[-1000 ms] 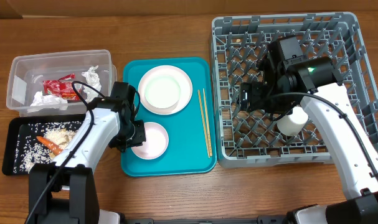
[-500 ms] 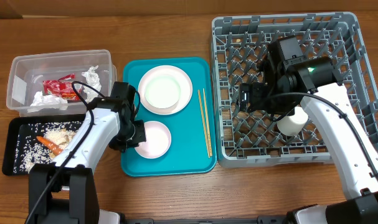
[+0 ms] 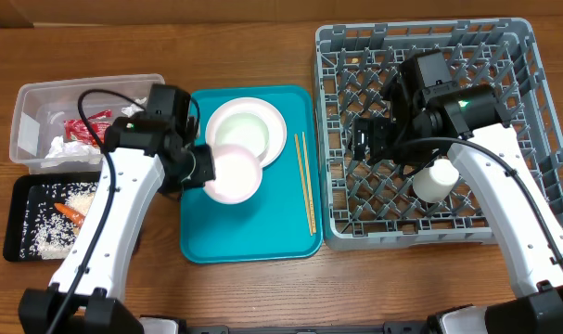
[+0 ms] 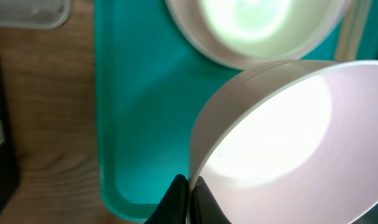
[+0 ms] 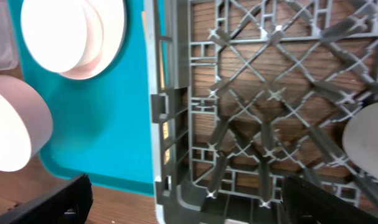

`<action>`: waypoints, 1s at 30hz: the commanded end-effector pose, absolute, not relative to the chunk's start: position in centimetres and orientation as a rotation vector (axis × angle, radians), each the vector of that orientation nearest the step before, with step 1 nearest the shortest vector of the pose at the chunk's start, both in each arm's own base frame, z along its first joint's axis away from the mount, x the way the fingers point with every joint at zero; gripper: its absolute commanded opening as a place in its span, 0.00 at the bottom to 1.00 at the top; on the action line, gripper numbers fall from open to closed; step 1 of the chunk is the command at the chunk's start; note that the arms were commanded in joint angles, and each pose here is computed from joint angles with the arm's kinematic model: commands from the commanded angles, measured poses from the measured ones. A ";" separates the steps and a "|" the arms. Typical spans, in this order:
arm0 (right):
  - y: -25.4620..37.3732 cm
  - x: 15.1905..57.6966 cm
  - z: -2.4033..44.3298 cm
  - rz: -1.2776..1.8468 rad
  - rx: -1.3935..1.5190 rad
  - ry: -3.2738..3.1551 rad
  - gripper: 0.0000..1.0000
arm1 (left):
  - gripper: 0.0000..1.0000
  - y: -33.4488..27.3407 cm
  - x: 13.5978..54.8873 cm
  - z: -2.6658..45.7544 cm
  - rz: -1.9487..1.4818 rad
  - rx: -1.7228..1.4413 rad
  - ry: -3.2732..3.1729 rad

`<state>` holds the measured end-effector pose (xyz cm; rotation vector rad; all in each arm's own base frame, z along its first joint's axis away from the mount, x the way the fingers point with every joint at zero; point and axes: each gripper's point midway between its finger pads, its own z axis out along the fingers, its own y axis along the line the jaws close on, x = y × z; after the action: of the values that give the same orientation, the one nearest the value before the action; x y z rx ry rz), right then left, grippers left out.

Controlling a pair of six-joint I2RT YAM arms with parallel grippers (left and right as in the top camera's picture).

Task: Sort waste into correct bins and load items into the dishwasher
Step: 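Carry the bowl right toward the right gripper and grasp its rim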

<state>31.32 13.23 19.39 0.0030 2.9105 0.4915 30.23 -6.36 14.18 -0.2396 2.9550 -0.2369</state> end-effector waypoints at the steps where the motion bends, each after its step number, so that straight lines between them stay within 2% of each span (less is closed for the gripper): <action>1: 14.6 31.3 20.6 0.586 -0.030 2.882 0.99 | 0.04 -9.2 30.3 15.9 -0.381 -0.163 2.925; 7: 16.7 30.4 20.6 0.597 -0.132 2.882 0.94 | 0.04 -11.5 30.4 16.1 -0.406 -0.091 2.904; 16: 21.1 30.0 19.9 0.641 -0.319 2.808 0.72 | 0.04 -12.8 30.2 16.4 -0.463 -0.054 2.898; 19: 22.3 29.9 19.2 0.653 -0.376 2.782 0.70 | 0.04 -12.8 30.2 16.4 -0.469 -0.052 2.899; 21: 23.2 29.9 18.7 0.656 -0.429 2.754 0.63 | 0.04 -12.9 30.2 16.4 -0.472 -0.051 2.898; 30: 25.6 30.4 17.9 0.520 -0.526 2.642 0.63 | 0.04 -12.9 30.3 16.4 -0.474 -0.050 2.895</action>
<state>30.14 25.49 18.04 -0.5043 2.6759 0.6172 30.05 -12.32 15.46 -0.0567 2.9218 -0.4383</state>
